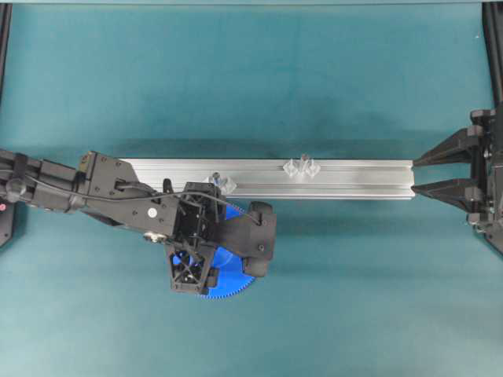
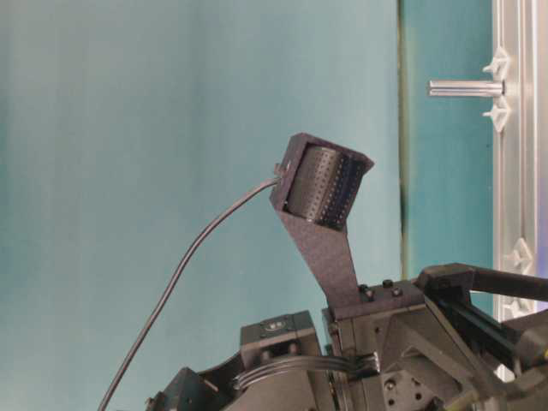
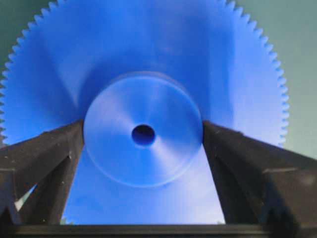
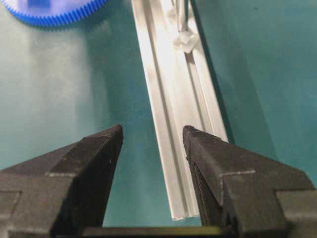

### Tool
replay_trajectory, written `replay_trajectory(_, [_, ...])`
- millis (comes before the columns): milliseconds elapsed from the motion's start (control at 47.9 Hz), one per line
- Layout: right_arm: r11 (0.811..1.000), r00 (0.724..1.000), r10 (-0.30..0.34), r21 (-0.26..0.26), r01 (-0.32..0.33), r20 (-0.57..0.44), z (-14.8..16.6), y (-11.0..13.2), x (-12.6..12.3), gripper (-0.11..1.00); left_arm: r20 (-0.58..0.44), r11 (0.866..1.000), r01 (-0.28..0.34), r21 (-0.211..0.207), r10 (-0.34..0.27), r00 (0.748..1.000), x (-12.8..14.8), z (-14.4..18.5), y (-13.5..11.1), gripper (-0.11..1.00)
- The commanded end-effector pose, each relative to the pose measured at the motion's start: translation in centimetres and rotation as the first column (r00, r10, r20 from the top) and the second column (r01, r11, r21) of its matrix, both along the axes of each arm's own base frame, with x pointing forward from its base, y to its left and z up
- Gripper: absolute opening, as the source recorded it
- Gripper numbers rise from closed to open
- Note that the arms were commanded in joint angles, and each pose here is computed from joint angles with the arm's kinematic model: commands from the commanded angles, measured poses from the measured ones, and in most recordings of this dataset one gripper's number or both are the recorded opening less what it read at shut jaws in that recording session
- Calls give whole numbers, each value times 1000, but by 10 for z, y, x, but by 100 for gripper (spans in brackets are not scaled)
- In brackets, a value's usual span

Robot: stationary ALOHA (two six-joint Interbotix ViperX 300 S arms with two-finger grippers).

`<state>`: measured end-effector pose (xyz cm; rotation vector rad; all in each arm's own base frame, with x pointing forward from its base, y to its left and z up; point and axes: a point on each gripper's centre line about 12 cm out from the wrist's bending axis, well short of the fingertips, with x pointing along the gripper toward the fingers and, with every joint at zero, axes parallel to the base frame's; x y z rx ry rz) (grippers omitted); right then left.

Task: Insert the large gear onto the shaft.
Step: 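Lift the blue gear with the left gripper and carry it over the rail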

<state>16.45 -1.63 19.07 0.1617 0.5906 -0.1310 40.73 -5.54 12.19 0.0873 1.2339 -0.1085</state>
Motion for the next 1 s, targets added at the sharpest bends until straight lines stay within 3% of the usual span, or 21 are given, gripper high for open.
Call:
replay_trajectory(0, [1000,1000,-7,6,7,11,3,-1,2,60,8,1000,1,2,-1,1000,1,6,0,93])
replay_trajectory(355, [1000,1000,-7,6,7,14,4,-1,2,60,17,1000,-8,-1,8,1000,6,4,1,93])
replay_trajectory(543, [1000,1000,-5,5,5,22,5,0,2,60,9,999,-42,-12,43,999,5,2,2,92])
replay_trajectory(773, [1000,999,-7,4,7,33,7,0,1,60,12,998,-59,-19,60,998,4,0,2,79])
replay_trajectory(982, [1000,999,-5,4,5,36,7,0,1,60,36,998,-52,-20,53,998,7,4,1,79])
